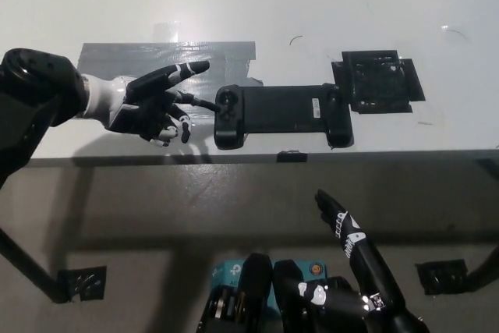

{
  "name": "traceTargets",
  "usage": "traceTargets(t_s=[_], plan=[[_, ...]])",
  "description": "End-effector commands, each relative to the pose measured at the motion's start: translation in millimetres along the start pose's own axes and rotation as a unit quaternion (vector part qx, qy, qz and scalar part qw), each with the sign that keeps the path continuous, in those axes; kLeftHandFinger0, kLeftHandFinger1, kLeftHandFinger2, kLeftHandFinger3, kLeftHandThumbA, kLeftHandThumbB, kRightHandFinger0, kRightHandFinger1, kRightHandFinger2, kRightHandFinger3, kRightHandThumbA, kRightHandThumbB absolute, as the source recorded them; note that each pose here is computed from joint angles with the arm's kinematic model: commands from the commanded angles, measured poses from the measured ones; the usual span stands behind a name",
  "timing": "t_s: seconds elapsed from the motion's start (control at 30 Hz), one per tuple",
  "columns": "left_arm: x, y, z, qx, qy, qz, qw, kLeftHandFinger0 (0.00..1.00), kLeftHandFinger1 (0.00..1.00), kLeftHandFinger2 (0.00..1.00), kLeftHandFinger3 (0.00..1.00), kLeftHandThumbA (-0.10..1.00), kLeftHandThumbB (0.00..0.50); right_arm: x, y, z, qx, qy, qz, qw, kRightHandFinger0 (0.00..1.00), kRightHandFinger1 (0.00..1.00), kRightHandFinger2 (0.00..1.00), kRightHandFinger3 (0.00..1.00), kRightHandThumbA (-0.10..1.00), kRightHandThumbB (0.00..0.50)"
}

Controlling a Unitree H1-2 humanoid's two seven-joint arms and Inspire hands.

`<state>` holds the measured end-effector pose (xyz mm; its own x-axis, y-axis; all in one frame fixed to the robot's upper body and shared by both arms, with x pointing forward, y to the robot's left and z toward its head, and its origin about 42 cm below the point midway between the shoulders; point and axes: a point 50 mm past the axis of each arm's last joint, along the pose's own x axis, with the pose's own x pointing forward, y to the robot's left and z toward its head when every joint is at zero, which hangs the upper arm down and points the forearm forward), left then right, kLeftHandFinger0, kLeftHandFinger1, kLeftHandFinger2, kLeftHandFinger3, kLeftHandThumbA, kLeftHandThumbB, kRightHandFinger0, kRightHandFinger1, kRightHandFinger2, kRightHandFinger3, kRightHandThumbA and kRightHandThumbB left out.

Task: A controller is being placed at the center of the desk near the left hand and the robot uses its left hand's index finger to press a button at the left area of the controller

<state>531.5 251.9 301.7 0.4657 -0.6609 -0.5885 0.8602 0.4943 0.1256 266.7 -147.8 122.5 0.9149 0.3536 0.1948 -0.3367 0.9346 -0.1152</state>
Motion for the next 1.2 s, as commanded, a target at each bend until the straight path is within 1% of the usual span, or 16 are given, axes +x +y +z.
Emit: traceTargets(t_s=[0.0,0.07,0.23,0.27,0.33,0.47,0.57,0.67,0.7,0.73,0.77,0.8,0.93,1.0,1.1,1.17], plan=[[-9.2,9.4,19.4,0.0,-0.017,0.036,0.999,0.0,0.11,0.4,1.0,1.0,0.42,8.1,3.0,13.4,-0.001,-0.036,0.005,0.999,1.0,1.0,1.0,1.0,0.93,0.239],[-8.6,9.5,20.4,-0.001,-0.02,0.041,0.999,0.0,0.13,0.43,1.0,1.0,0.417,10.4,2.4,13.8,-0.003,-0.038,0.006,0.999,1.0,1.0,1.0,1.0,0.93,0.241],[-2.5,8.5,24.2,-0.006,-0.025,0.045,0.999,0.0,0.09,0.42,1.0,1.0,0.418,13.6,-0.4,16.2,-0.008,-0.041,0.006,0.999,1.0,1.0,1.0,1.0,0.93,0.237],[0.2,6.1,25.8,0.004,-0.019,0.045,0.999,0.0,0.1,0.44,1.0,1.0,0.421,13.4,-0.6,16.1,-0.006,-0.04,0.004,0.999,1.0,1.0,1.0,1.0,0.92,0.247],[3.8,3.7,27.0,0.011,-0.015,0.045,0.999,0.0,0.08,0.43,1.0,1.0,0.415,13.4,-0.5,15.9,-0.008,-0.039,0.003,0.999,1.0,1.0,1.0,1.0,0.92,0.251],[4.8,3.7,28.8,0.018,-0.007,0.043,0.999,0.0,0.1,0.46,1.0,1.0,0.425,16.0,-0.4,16.9,-0.012,-0.044,0.005,0.999,1.0,1.0,1.0,1.0,0.93,0.238],[6.7,3.8,26.1,0.009,-0.01,0.044,0.999,0.0,0.07,0.44,1.0,1.0,0.413,15.2,-0.3,17.3,-0.013,-0.04,0.005,0.999,1.0,1.0,1.0,1.0,0.93,0.239],[5.9,4.1,25.8,0.01,-0.01,0.045,0.999,0.0,0.11,0.5,1.0,1.0,0.405,16.7,-1.5,17.7,-0.013,-0.043,0.005,0.999,1.0,1.0,1.0,1.0,0.93,0.24],[6.1,4.2,25.2,0.008,-0.011,0.045,0.999,0.0,0.13,0.53,1.0,1.0,0.405,16.8,-1.7,17.5,-0.013,-0.044,0.006,0.999,1.0,1.0,1.0,1.0,0.93,0.239],[6.2,3.8,23.2,0.008,-0.011,0.048,0.999,0.0,0.19,0.58,1.0,1.0,0.402,15.8,-1.2,17.3,-0.012,-0.043,0.006,0.999,1.0,1.0,1.0,1.0,0.93,0.24],[4.9,5.2,23.0,0.006,-0.011,0.05,0.999,0.01,0.21,0.61,1.0,1.0,0.406,17.7,-1.4,17.6,-0.014,-0.046,0.005,0.999,1.0,1.0,1.0,1.0,0.93,0.24],[4.6,5.2,22.8,0.007,-0.011,0.051,0.999,0.02,0.23,0.61,1.0,1.0,0.412,17.9,-1.4,17.7,-0.014,-0.045,0.005,0.999,1.0,1.0,1.0,1.0,0.93,0.24],[4.1,4.4,19.3,0.008,-0.008,0.05,0.999,0.0,0.21,0.6,1.0,1.0,0.407,17.8,-1.0,19.6,-0.017,-0.044,0.007,0.999,1.0,1.0,1.0,1.0,0.93,0.24],[4.0,3.1,18.5,0.015,-0.006,0.054,0.998,0.02,0.22,0.6,1.0,1.0,0.4,18.1,-1.0,19.5,-0.017,-0.044,0.007,0.999,1.0,1.0,1.0,1.0,0.93,0.241],[3.6,2.3,16.9,0.017,-0.006,0.054,0.998,0.04,0.23,0.6,1.0,1.0,0.404,18.6,-0.8,19.4,-0.014,-0.044,0.007,0.999,1.0,1.0,1.0,1.0,0.93,0.239],[3.7,3.0,15.4,0.011,-0.009,0.056,0.998,0.01,0.2,0.55,1.0,1.0,0.4,18.7,-0.5,19.5,-0.012,-0.045,0.006,0.999,1.0,1.0,1.0,1.0,0.92,0.236]])
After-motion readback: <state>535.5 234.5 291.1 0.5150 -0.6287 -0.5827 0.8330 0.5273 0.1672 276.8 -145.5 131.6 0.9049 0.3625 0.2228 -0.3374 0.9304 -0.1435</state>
